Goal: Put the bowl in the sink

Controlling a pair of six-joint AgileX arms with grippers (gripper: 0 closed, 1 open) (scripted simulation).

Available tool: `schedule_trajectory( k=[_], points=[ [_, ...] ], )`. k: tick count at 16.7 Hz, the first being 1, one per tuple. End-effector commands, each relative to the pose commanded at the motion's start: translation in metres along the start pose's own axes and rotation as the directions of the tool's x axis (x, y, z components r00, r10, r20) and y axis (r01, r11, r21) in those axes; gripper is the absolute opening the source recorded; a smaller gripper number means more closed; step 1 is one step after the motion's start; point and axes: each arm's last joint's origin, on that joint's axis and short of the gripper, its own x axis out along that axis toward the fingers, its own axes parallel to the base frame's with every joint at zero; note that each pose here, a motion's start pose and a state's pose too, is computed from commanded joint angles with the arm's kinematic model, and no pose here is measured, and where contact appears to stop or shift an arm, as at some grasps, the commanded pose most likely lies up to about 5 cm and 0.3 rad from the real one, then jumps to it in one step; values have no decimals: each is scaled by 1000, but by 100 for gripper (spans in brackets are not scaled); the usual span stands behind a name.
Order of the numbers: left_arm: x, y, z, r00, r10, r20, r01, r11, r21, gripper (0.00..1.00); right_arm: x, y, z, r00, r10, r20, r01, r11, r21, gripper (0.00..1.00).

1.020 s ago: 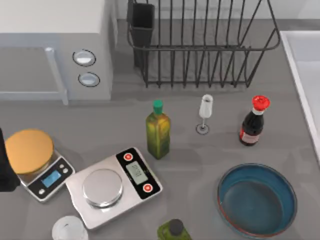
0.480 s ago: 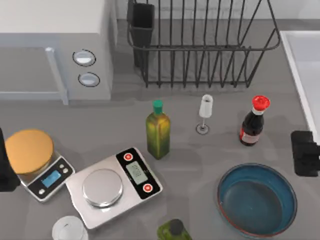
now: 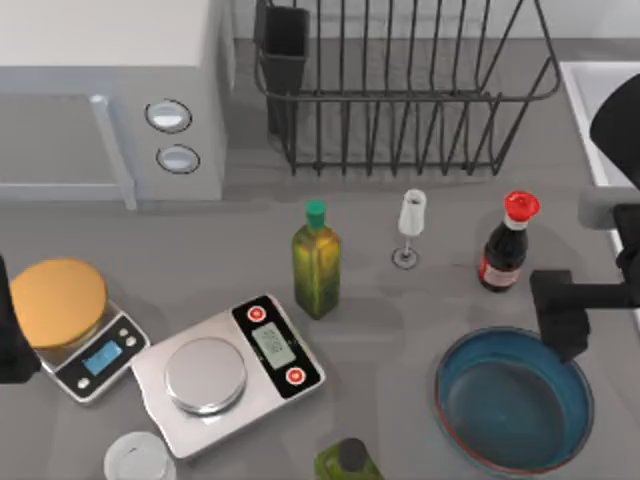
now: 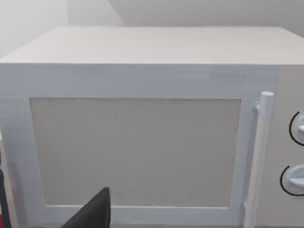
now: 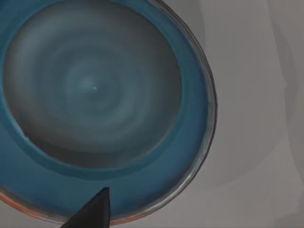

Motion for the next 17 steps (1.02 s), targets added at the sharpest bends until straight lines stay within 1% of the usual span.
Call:
schedule_trajectory(
  k=[5, 7, 13, 15, 17],
  points=[
    [0, 0, 0, 1000, 0, 0, 0, 1000, 0, 100, 5, -1, 0, 1000, 0, -1, 0, 1000, 2, 100],
    [0, 0, 0, 1000, 0, 0, 0, 1000, 0, 100, 19, 0, 2, 1000, -1, -3, 1, 1000, 0, 100],
    [0, 0, 0, 1000, 0, 0, 0, 1000, 0, 100, 86, 1, 3, 1000, 4, 9, -4, 1000, 0, 100],
    [0, 0, 0, 1000, 0, 0, 0, 1000, 0, 100, 98, 0, 0, 1000, 1, 1, -1, 1000, 0, 100],
    [0, 0, 0, 1000, 0, 0, 0, 1000, 0, 100, 100, 0, 0, 1000, 0, 0, 0, 1000, 0, 100]
  ],
)
